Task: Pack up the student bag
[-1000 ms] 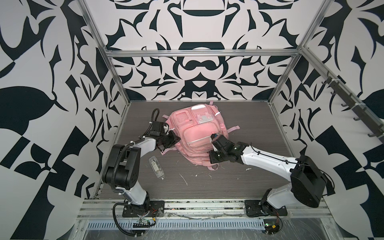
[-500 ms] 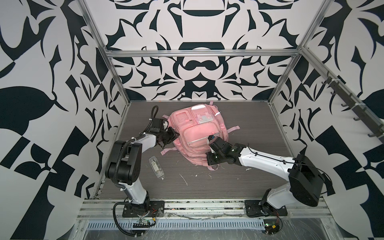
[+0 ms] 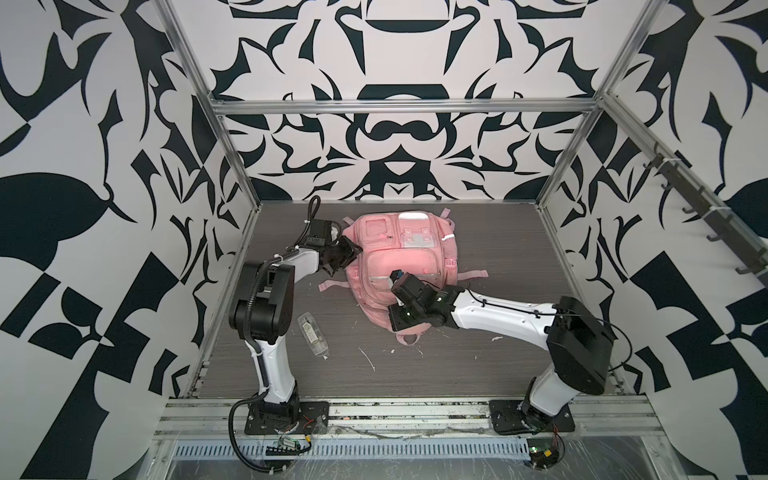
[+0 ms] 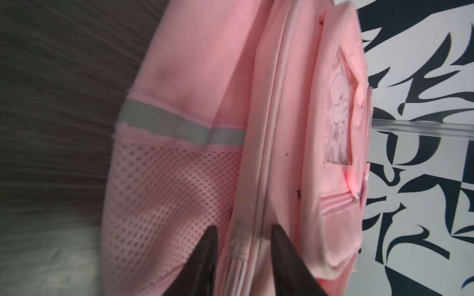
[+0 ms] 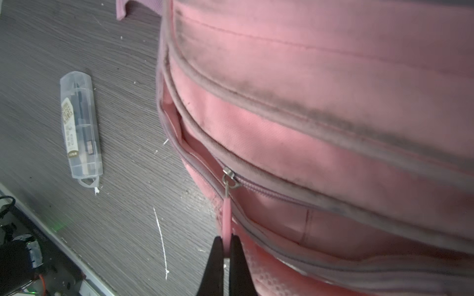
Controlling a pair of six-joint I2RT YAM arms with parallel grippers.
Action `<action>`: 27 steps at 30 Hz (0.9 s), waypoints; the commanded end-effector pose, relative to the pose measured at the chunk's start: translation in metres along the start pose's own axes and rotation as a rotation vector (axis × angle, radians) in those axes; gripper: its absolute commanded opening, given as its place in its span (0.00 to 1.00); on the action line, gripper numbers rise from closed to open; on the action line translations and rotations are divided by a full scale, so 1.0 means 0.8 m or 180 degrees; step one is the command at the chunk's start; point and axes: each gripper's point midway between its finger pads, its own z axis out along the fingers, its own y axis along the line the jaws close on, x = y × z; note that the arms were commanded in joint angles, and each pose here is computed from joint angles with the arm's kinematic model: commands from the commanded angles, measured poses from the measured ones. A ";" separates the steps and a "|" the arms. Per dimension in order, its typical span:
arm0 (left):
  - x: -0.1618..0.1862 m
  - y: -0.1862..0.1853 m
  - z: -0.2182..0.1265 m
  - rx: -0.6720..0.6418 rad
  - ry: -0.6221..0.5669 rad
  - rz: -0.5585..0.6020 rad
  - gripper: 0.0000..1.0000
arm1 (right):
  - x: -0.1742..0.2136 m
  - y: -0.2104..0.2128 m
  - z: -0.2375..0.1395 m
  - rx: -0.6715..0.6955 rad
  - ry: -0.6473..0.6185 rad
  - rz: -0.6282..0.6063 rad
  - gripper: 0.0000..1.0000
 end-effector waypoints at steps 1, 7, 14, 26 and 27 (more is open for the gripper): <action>0.005 -0.010 -0.004 0.0052 0.0052 0.0033 0.41 | -0.025 0.043 -0.008 -0.0285 -0.0133 -0.0075 0.00; 0.048 0.008 -0.046 -0.0059 0.0123 0.0171 0.59 | -0.027 0.046 -0.003 -0.0293 -0.0112 -0.0125 0.00; 0.120 0.027 -0.100 -0.0115 0.0213 0.0261 0.62 | -0.020 0.041 -0.003 -0.0270 -0.0085 -0.0165 0.00; 0.195 0.037 -0.089 -0.0174 0.0510 0.0240 0.60 | -0.023 0.045 -0.005 -0.0286 -0.0083 -0.0233 0.00; 0.199 0.035 -0.085 -0.0173 0.0544 0.0241 0.59 | -0.023 0.045 -0.005 -0.0294 -0.0080 -0.0234 0.00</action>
